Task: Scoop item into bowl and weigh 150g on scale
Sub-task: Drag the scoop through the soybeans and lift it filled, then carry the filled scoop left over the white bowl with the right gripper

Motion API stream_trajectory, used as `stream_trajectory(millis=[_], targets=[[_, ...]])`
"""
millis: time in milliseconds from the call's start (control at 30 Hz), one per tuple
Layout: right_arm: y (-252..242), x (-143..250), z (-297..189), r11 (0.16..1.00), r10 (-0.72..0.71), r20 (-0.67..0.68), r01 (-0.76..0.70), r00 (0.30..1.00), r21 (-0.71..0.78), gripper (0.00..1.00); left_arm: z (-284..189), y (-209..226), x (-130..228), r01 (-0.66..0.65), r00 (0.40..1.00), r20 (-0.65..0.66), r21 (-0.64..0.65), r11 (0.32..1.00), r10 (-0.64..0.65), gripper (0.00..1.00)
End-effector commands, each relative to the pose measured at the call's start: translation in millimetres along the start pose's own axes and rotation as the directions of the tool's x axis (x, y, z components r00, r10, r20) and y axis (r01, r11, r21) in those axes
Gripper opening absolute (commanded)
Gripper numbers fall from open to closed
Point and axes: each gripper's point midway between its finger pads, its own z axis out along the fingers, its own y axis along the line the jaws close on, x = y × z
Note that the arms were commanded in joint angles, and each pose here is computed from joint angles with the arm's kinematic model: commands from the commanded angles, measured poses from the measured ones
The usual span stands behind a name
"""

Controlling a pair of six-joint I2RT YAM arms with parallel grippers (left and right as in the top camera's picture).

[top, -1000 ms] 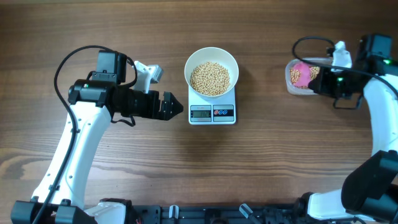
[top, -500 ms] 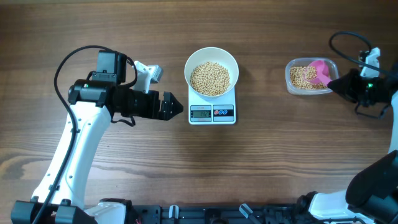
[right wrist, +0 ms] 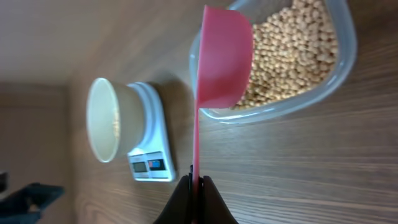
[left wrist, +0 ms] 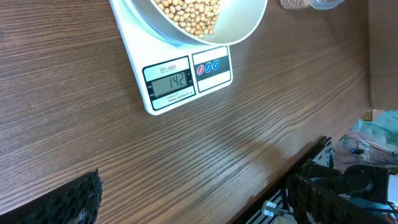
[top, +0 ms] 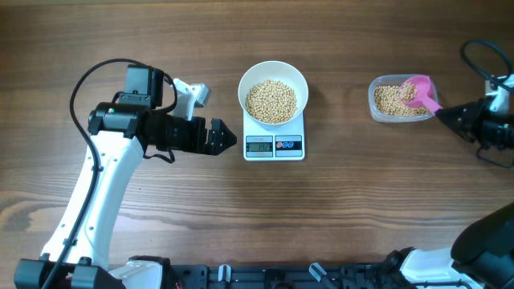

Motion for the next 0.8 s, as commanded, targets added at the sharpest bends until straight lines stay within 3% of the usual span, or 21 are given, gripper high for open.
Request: stream_trajectory(millis=[0, 200, 400, 767], targets=[[23.4, -2.1, -0.7, 0.984, -0.012, 0.033, 0.018, 0.999, -0.178, 0.04, 1.3, -0.7, 2.0, -0.012, 1.0, -0.003, 0.017, 1.0, 0.012, 1.0], [49.7, -7.6, -7.2, 0.945, 0.006, 0.068, 0.016, 0.998, -0.327, 0.04, 1.3, -0.7, 2.0, -0.012, 1.0, -0.003, 0.017, 1.0, 0.012, 1.0], [62.4, -5.5, -2.1, 0.931, -0.01, 0.053, 0.029, 0.999, -0.364, 0.04, 1.3, -0.7, 2.0, -0.012, 1.0, -0.003, 0.017, 1.0, 0.012, 1.0], [136.5, 25.7, 52.5, 0.865, -0.201, -0.092, 0.133, 0.975, -0.483, 0.04, 1.3, -0.7, 2.0, -0.012, 1.0, -0.003, 0.017, 1.0, 0.012, 1.0]])
